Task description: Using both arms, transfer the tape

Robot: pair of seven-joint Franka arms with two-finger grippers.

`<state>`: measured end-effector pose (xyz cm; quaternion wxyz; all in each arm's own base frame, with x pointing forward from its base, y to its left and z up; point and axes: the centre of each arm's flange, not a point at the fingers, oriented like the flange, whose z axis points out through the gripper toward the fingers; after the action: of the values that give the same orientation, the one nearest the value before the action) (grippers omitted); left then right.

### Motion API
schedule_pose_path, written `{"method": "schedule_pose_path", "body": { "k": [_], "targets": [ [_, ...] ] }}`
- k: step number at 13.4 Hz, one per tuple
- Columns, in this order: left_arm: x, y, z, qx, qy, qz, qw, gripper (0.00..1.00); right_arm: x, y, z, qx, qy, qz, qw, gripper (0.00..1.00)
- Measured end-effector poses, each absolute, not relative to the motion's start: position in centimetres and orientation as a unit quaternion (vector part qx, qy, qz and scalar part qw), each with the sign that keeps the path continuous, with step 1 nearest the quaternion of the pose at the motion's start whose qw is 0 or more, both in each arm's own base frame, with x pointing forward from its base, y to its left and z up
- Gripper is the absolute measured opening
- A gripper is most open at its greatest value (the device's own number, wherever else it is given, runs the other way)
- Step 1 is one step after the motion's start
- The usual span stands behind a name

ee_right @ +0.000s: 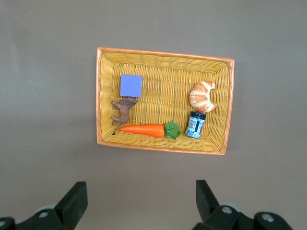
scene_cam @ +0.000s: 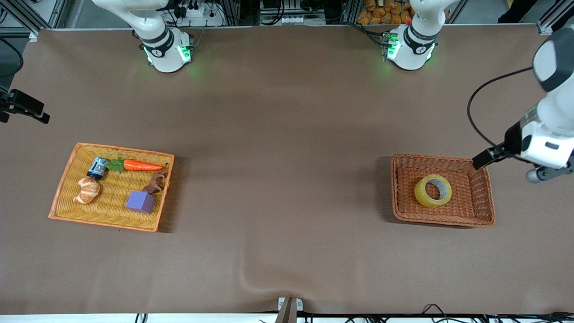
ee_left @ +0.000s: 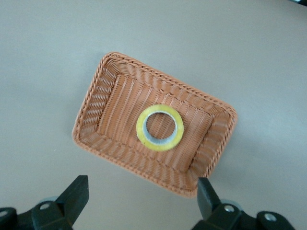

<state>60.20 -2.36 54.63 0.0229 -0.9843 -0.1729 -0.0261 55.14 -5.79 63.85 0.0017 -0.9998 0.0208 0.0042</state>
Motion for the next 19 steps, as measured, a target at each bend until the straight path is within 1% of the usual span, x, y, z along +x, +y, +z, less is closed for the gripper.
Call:
{"method": "schedule_pose_path", "body": {
  "k": [3,6,11,16,19],
  "targets": [
    [59.5,-1.7,59.8,-0.983,-0.182,-0.02,0.027,1.0,55.4,-5.8,63.5,-1.0,0.021,0.007,0.002,1.0],
    [58.9,-1.3,62.2,-0.982,-0.188,-0.015,0.027,1.0,55.5,-5.8,63.2,-1.0,0.021,0.01,0.002,1.0],
    [58.6,-1.9,63.5,-0.982,-0.186,-0.014,0.003,1.0,55.5,-5.8,63.2,-1.0,0.021,0.01,0.002,1.0],
    [58.2,-4.4,64.1,-0.988,-0.151,-0.02,0.007,1.0,55.4,-5.8,63.1,-1.0,0.025,0.015,0.003,1.0],
    [57.1,-5.9,65.0,-0.993,-0.111,-0.021,0.017,1.0,55.3,-5.8,63.0,-0.999,0.025,0.02,0.003,1.0]
  ]
}}
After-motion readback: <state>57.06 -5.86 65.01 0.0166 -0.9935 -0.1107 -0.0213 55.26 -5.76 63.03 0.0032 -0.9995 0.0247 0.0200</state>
